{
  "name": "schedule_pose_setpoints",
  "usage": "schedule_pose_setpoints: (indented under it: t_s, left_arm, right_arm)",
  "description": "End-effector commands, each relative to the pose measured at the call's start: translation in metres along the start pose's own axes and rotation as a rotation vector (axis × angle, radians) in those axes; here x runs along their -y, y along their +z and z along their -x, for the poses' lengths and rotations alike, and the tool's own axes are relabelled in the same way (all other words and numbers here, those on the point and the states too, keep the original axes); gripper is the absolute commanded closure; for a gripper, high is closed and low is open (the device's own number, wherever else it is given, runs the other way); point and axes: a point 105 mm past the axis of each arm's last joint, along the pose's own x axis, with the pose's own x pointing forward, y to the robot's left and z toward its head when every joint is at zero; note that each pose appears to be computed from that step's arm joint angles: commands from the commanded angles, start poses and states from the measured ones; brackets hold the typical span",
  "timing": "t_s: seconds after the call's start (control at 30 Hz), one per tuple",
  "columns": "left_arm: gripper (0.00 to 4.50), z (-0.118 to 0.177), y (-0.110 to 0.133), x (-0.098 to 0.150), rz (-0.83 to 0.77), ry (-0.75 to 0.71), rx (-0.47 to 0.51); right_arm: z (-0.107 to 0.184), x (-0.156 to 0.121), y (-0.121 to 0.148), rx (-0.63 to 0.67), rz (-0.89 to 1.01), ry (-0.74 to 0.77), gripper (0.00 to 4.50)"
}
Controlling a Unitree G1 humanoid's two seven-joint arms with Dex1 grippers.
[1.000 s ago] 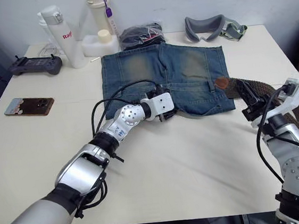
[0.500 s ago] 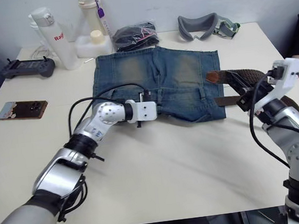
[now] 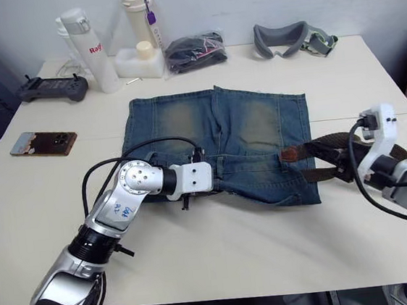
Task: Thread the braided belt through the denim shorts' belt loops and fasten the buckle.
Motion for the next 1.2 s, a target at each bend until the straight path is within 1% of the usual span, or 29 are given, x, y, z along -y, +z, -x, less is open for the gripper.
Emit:
schedule_pose_setpoints:
  t_s: [0.03,0.07,0.1,0.17,0.2,0.27,0.33,0.4,0.43,0.47,0.53,0.63,0.87,1.03,1.2]
  left_arm:
    - [1.68,0.009,0.005,0.012,0.064,-0.089,0.018]
    - [1.45,0.015,0.006,0.01,0.116,-0.099,0.025]
    - [0.87,0.023,0.016,0.005,0.189,-0.103,0.078]
    - [0.16,0.036,0.036,-0.011,0.276,-0.075,0.166]
    - [0.06,0.044,0.043,-0.019,0.291,-0.055,0.185]
    - [0.06,0.058,0.052,-0.029,0.321,-0.034,0.209]
    - [0.06,0.07,0.055,-0.04,0.363,0.015,0.238]
    - [0.06,0.08,0.055,-0.047,0.404,0.056,0.256]
    - [0.06,0.083,0.052,-0.05,0.423,0.08,0.254]
    - [0.06,0.087,0.045,-0.052,0.437,0.11,0.233]
    - [0.06,0.094,0.03,-0.051,0.449,0.151,0.179]
    - [0.06,0.099,0.022,-0.046,0.467,0.162,0.155]
    - [0.06,0.097,0.018,-0.034,0.494,0.162,0.146]
    - [0.06,0.092,0.016,-0.025,0.51,0.164,0.145]
    - [0.06,0.089,0.016,-0.017,0.532,0.169,0.151]
  right_arm:
    - [0.006,0.002,0.015,0.048,0.006,0.0,4.5]
    - [0.005,0.005,0.016,0.045,0.003,-0.006,4.5]
    - [0.005,0.008,0.016,0.038,-0.014,-0.011,4.5]
    - [0.006,0.014,0.015,0.027,-0.049,-0.005,4.5]
    - [0.006,0.018,0.013,0.018,-0.067,-0.014,4.5]
    - [0.005,0.026,0.008,-0.004,-0.084,-0.025,4.5]
    - [0.002,0.028,0.01,0.019,-0.135,-0.004,4.5]
    - [-0.003,0.03,0.008,0.025,-0.173,0.011,4.5]
    - [-0.005,0.032,0.005,0.02,-0.193,0.009,4.5]
    - [-0.007,0.035,0.0,-0.001,-0.194,-0.002,4.5]
    - [-0.011,0.037,-0.006,-0.02,-0.212,-0.006,4.5]
    - [-0.016,0.034,-0.012,-0.052,-0.219,0.017,4.5]
    - [-0.025,0.029,-0.027,-0.117,-0.261,0.066,4.5]
    - [-0.046,0.019,-0.035,-0.158,-0.268,0.124,4.5]
    - [-0.067,0.008,-0.038,-0.165,-0.265,0.172,4.5]
